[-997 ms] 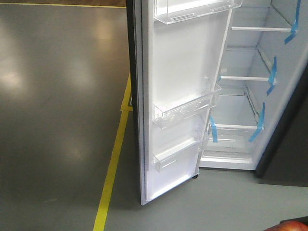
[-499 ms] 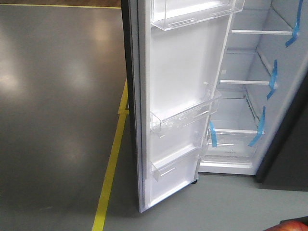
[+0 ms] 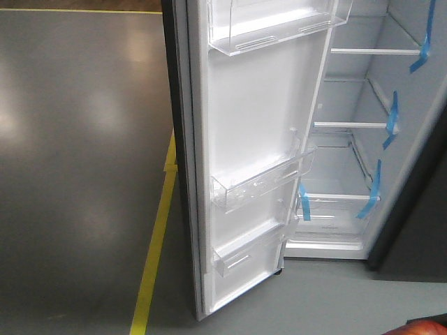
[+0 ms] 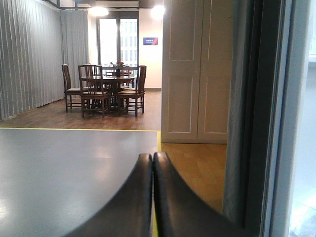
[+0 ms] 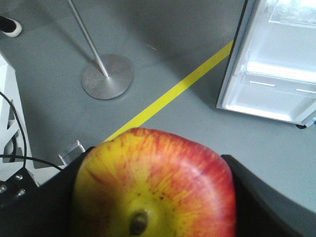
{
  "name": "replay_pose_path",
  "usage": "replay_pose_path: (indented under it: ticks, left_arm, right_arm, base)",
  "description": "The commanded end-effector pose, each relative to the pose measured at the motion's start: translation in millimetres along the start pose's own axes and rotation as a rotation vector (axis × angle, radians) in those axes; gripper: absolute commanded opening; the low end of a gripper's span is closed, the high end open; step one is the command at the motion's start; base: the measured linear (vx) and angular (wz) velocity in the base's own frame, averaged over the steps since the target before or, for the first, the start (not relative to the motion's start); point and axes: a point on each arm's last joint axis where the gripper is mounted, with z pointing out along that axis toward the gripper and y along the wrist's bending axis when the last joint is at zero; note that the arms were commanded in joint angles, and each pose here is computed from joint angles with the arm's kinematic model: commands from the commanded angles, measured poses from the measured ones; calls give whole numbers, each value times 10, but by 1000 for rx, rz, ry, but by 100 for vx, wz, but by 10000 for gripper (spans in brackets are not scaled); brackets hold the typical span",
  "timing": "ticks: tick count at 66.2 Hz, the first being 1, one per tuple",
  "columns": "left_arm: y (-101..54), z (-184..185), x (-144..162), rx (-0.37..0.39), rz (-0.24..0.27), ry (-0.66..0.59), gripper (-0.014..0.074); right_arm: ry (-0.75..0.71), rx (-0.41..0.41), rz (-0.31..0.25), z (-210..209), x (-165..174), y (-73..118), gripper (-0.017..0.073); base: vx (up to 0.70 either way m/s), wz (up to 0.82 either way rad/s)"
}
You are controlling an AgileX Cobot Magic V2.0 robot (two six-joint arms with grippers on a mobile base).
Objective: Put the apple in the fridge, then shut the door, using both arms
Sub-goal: 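Position the base in front of the open fridge compartment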
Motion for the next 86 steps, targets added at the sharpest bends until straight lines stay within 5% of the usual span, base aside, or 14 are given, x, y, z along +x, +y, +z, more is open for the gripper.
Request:
replay_pose_path:
  ticks: [1,86]
  left_arm:
    - [3,-12,23,6,-12,-58,-6]
    - [3,-12,23,6,-12,-58,-6]
  right_arm:
    - [-78,1,-6,-55,-99,10,150]
    - [-78,1,-6,-55,-99,10,150]
  base:
    - [8,-5]
    - [5,-2]
